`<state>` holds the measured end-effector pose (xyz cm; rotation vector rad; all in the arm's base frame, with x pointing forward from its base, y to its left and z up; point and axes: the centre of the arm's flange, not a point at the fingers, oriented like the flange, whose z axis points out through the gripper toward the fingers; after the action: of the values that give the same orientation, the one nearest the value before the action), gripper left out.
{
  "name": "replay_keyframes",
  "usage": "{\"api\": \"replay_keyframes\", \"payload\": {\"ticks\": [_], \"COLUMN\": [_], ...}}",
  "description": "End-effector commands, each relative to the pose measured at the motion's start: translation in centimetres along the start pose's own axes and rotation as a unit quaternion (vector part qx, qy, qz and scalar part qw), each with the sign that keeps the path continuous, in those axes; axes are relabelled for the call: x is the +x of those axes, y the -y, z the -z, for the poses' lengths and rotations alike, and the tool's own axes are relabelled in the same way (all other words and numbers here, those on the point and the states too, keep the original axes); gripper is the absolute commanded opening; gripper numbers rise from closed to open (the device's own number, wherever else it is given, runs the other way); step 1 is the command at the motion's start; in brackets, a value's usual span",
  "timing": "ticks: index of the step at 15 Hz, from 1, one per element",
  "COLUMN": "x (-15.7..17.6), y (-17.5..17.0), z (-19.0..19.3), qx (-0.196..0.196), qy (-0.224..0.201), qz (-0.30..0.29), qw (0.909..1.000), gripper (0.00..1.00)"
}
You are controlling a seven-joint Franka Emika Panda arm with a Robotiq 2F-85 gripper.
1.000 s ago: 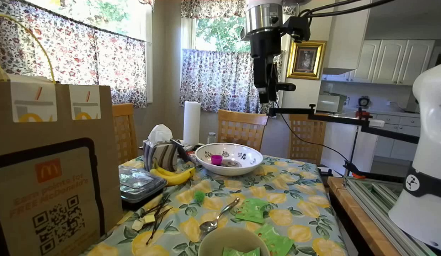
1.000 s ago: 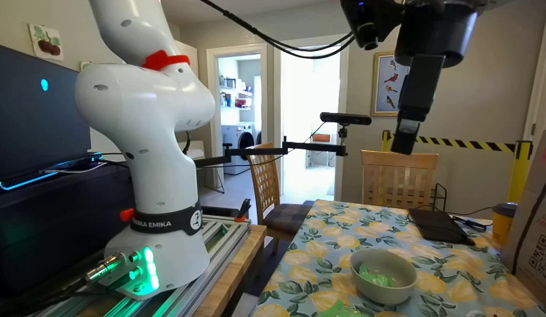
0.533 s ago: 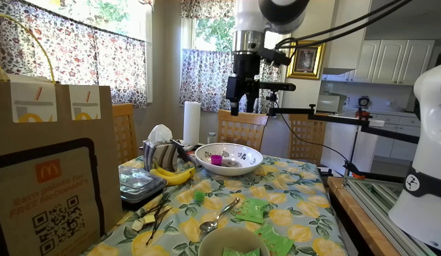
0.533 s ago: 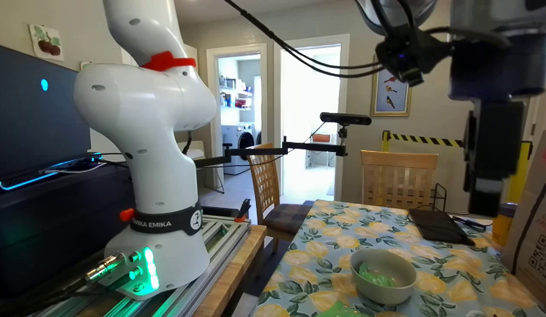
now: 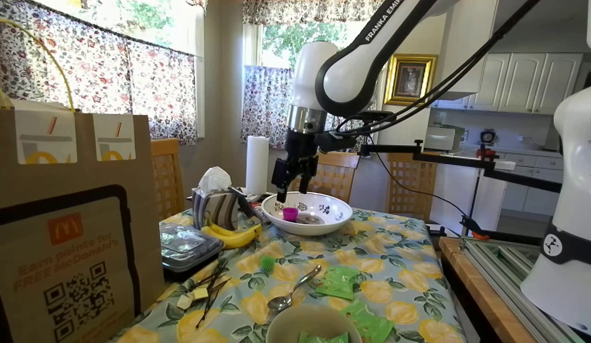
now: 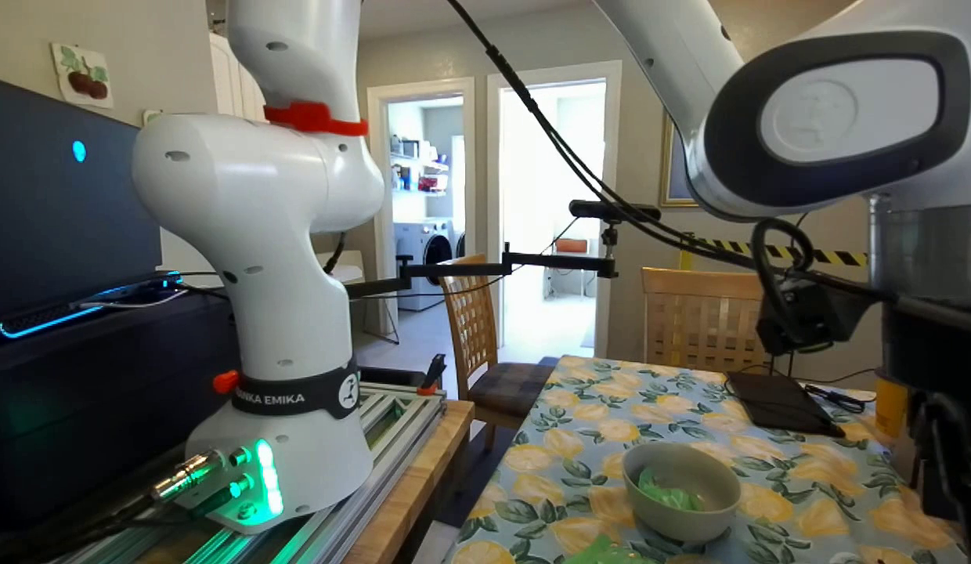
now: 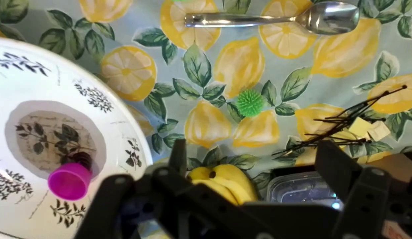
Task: Put the green ball on the silver spoon then use the spoon to place the ball in the grey bowl.
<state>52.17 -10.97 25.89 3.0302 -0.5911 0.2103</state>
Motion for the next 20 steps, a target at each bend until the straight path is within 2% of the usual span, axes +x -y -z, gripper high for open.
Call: {"api": "replay_keyframes", "payload": {"ticks": [1, 3, 6, 9, 13, 16, 20], "x": [-0.1, -0.2, 0.7, 0.8, 0.8, 1.4, 2.1], "y": [0.0, -0.8, -1.0, -0.8, -0.6, -0.9, -0.4], "z": [-0.2, 0.9, -1.7, -3.9, -7.2, -9.6, -12.6], "qx": [-0.001, 0.011, 0.022, 0.047, 0.065, 0.056, 0.053], "qy": [0.002, -0.017, -0.016, -0.02, -0.029, -0.02, -0.003], "qz": [0.0, 0.019, 0.093, 0.172, 0.265, 0.283, 0.276], "qw": [1.0, 0.9996, 0.9953, 0.9838, 0.9615, 0.9573, 0.9598], "gripper": [1.0, 1.0, 1.0, 1.0, 1.0, 1.0, 1.0]}}
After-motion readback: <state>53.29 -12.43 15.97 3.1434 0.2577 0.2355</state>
